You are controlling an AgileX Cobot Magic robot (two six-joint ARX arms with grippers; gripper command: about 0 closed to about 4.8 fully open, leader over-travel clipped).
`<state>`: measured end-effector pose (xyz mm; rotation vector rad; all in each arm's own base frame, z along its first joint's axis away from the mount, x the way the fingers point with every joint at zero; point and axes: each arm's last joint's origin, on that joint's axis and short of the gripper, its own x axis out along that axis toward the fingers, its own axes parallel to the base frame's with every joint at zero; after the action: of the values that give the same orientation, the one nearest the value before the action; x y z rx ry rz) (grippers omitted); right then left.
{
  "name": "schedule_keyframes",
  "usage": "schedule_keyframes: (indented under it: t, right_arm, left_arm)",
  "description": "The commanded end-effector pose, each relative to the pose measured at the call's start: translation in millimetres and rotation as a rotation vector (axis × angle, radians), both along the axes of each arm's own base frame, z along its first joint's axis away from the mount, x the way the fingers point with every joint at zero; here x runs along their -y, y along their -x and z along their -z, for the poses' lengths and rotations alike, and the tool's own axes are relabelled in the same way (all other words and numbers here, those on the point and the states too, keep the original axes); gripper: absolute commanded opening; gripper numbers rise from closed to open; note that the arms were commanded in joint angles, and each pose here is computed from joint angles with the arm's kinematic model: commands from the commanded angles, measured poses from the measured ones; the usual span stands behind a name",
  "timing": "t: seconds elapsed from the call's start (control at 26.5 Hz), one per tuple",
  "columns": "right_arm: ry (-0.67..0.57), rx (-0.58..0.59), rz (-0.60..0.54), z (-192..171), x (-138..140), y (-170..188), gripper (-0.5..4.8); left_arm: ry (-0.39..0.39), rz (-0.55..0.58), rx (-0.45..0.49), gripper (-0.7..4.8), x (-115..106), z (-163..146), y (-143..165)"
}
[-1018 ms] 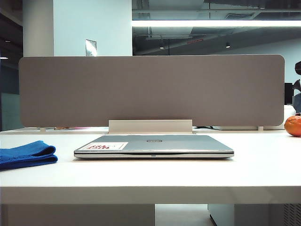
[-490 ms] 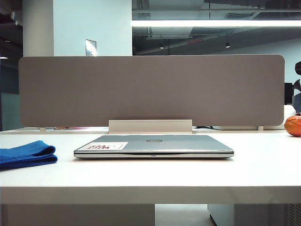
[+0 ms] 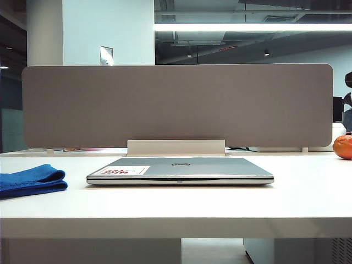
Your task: Pick up the blue rag and put it over the laptop.
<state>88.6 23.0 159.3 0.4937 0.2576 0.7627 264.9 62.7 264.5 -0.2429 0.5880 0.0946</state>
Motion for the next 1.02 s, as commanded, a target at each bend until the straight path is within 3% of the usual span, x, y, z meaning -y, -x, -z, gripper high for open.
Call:
schedule_keyframes:
  t: [0.04,0.19,0.3,0.34,0.38,0.64,1.02]
  right_arm:
    - [0.0,0.009,0.002,1,0,0,-0.05]
    - [0.0,0.009,0.002,1,0,0,-0.05]
    - [0.0,0.009,0.002,1,0,0,-0.05]
    - [0.0,0.009,0.001,1,0,0,-0.05]
    - [0.0,0.009,0.002,1,0,0,-0.05]
    - [0.0,0.009,0.001,1,0,0,-0.05]
    - [0.0,0.009,0.008,1,0,0,-0.05]
  left_arm:
    - [0.065,-0.001,-0.033,-0.06,-13,14,-9]
    - [0.102,0.017,-0.07,0.04,-19,31,-18]
    - [0.111,0.011,-0.112,1.22,-23,45,-25]
    - [0.121,0.01,-0.144,2.15,-24,55,-28]
    - [0.13,0.008,-0.172,2.34,-25,63,-31]
    - [0.153,0.006,-0.241,2.42,-27,87,-39]
    - [0.119,0.039,-0.254,2.41,-26,88,-38]
